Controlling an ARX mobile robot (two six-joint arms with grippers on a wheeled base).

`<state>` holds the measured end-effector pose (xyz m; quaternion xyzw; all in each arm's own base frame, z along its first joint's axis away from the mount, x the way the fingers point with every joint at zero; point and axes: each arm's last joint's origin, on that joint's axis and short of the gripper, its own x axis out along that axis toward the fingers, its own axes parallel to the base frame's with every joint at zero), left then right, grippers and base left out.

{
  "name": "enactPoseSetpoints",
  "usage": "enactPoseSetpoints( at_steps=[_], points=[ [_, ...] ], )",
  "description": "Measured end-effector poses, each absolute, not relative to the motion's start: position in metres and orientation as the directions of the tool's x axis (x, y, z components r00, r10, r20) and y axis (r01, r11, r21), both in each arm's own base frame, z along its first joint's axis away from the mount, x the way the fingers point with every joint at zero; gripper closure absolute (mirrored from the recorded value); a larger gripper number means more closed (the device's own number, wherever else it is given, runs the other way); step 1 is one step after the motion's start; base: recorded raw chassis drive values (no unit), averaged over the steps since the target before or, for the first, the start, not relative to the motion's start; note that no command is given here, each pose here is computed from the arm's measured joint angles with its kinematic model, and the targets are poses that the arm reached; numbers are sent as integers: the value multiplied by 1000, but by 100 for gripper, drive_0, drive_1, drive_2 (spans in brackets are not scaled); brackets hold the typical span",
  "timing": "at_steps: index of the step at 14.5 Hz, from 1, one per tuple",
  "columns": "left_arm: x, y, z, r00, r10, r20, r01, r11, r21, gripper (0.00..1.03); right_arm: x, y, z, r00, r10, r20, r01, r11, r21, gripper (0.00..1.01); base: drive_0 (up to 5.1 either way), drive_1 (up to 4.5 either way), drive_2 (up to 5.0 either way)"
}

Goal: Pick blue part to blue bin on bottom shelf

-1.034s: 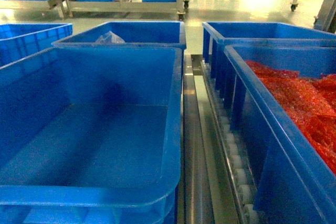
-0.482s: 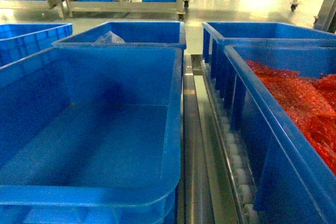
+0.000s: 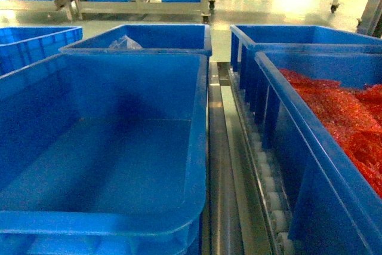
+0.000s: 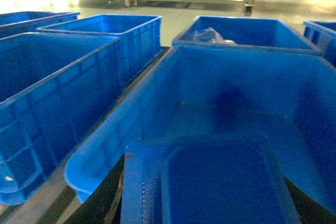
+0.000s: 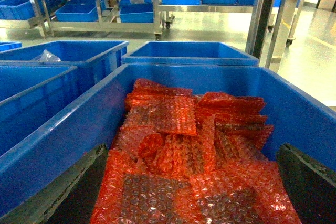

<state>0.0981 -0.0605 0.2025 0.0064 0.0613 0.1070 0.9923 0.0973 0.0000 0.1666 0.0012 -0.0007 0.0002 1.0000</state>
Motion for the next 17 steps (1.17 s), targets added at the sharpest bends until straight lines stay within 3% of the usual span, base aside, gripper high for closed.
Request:
enactPoseSetpoints(
  at_steps=[1,2,4,6,7,8,9,10,13,17],
  points=[
    [108,-67,212,981,169,-93,-172,984,-34,59,97,0,167,1000,0,1,0,1000,3,3,0,0,0],
    [173,-87,226,991,127,-45,-130,990,-60,59,97,0,167,1000,0,1,0,1000,2,3,0,0,0],
    [236,-105,222,993,98,-73,-101,994,-31,59,97,0,167,1000,0,2,0,1000,2,3,0,0,0],
    [274,-110,209,981,128,-143,-128,992,8,39,97,0,167,1000,0,1,0,1000,2,3,0,0,0],
    [275,-110,205,979,127,-159,-126,992,18,29,97,0,167,1000,0,1,0,1000,2,3,0,0,0],
    [273,-111,211,984,119,-134,-120,993,3,4,97,0,167,1000,0,1,0,1000,2,3,0,0,0],
    [267,-100,211,999,31,-24,-32,999,-33,19,97,0,167,1000,0,1,0,1000,2,3,0,0,0],
    [254,-87,205,1000,5,-1,-5,1000,-31,29,97,0,167,1000,0,1,0,1000,2,3,0,0,0],
    [227,-57,194,1000,20,-6,-20,1000,-17,55,97,0,167,1000,0,1,0,1000,2,3,0,0,0],
    [198,-36,183,1000,1,-13,-1,1000,-15,90,97,0,167,1000,0,1,0,1000,2,3,0,0,0]
  ],
)
